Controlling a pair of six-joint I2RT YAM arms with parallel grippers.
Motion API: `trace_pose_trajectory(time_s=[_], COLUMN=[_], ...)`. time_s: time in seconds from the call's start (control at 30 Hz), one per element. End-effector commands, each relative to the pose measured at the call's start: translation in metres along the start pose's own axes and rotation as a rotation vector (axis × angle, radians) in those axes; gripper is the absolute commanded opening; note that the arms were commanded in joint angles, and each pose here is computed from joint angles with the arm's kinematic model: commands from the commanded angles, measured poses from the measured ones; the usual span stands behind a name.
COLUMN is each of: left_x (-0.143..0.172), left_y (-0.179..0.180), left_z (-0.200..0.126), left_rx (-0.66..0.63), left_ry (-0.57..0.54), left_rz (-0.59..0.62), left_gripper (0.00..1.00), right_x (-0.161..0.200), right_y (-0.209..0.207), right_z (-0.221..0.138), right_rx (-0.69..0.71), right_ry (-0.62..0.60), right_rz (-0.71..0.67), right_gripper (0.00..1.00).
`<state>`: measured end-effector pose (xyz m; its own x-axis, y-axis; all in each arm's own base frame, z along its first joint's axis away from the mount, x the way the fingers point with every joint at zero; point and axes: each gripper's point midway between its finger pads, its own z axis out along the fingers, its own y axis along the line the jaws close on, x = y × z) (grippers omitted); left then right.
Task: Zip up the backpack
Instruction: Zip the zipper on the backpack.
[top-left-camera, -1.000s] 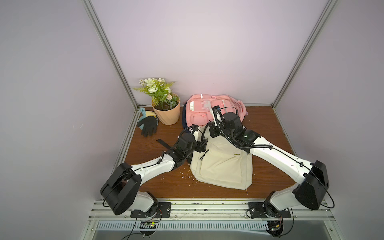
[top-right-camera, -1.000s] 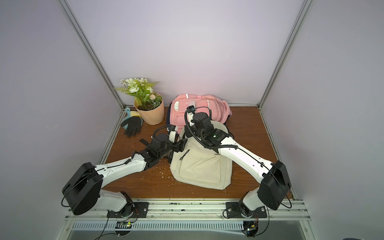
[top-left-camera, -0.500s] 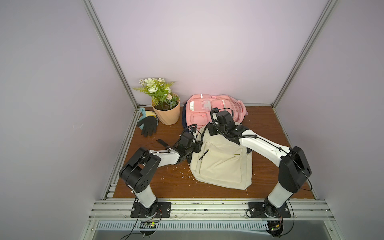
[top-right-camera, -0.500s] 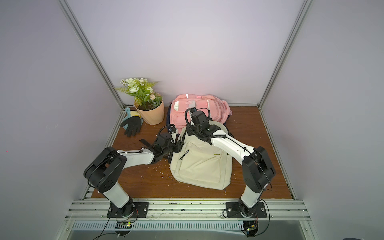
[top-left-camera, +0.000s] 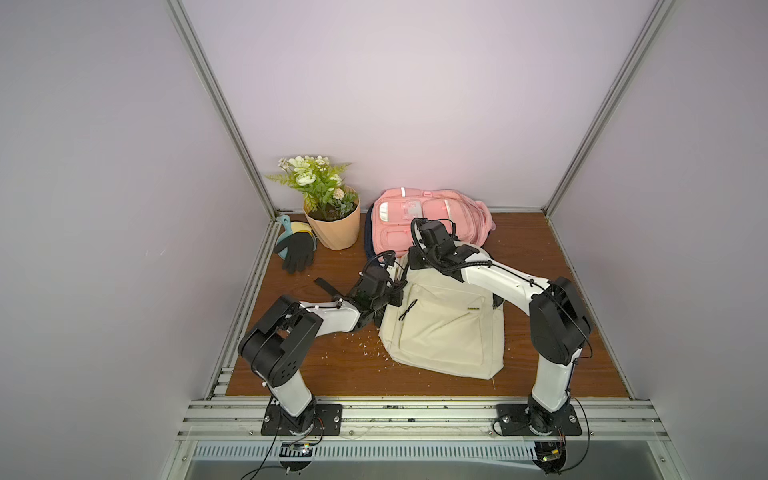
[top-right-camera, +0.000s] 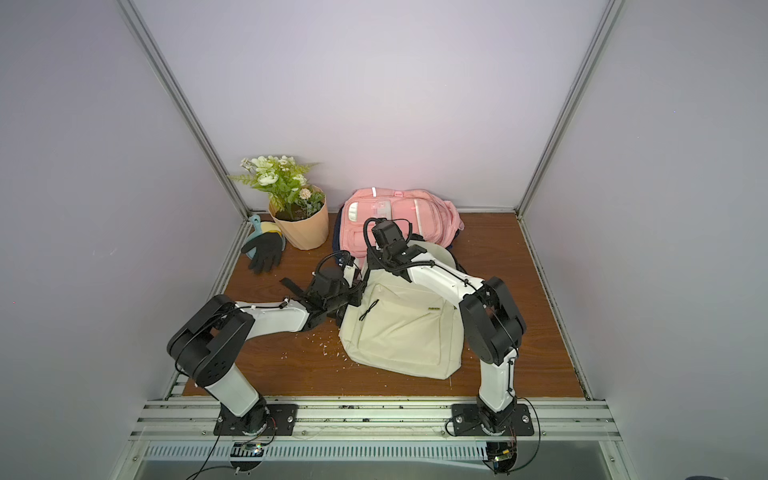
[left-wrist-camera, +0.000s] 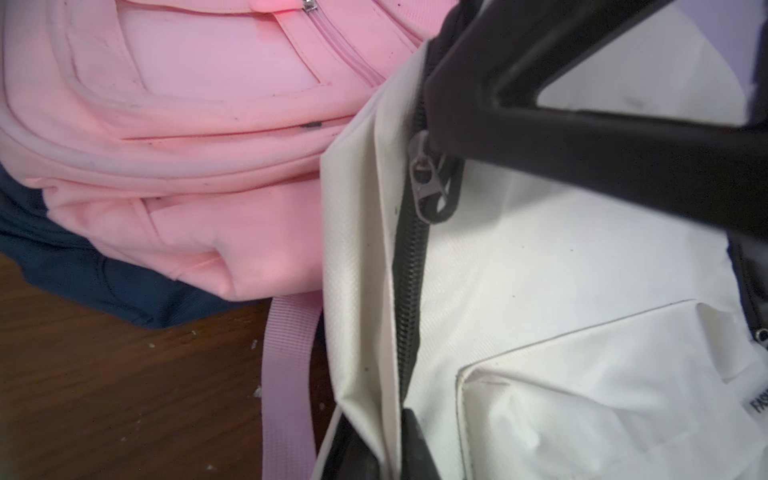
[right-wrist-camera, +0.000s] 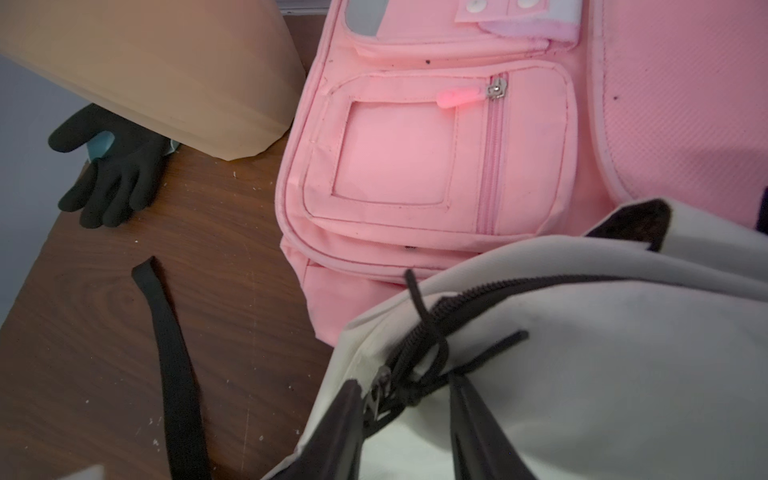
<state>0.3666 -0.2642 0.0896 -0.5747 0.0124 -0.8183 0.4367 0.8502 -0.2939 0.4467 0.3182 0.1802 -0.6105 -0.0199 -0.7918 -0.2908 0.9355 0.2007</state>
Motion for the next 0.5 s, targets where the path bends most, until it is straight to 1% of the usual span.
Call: trace_pose_trajectory(time_s=[0.0,0.13,0.2,0.3,0.47], left_x=[-0.012,-0.017,-0.017,-0.017,-0.013], left_y=[-0.013,-0.021,-0.020,-0.017,-0.015], left_z=[-0.008,-0.016,-0.018,-0.018,-0.016], left_rx=[0.008,0.024,0.016,-0.001,-0.008], left_ry=[-0.053,-0.079,-0.082,-0.082,-0.075], left_rz=[0.013,0.009,0.007,0.010,0.006], left_gripper=[0.09,0.04,0.02,0.00,0.00], right_x=[-0.018,-0.014,-0.012,-0.013,-0.015], right_y=[0.000,-0.005,-0.007,-0.008,-0.009], right_z=[-0.003,0.001,0.001,-0.003,-0.011], right_rx=[0.024,0.053,0.065,0.061,0.061], right_ry=[-0.041,-0.035,-0.031,-0.037,-0.052], right_rz=[0.036,0.036,0.037,0.041,0.042], right_gripper=[0.37,0.32,0.25,0.19,0.07])
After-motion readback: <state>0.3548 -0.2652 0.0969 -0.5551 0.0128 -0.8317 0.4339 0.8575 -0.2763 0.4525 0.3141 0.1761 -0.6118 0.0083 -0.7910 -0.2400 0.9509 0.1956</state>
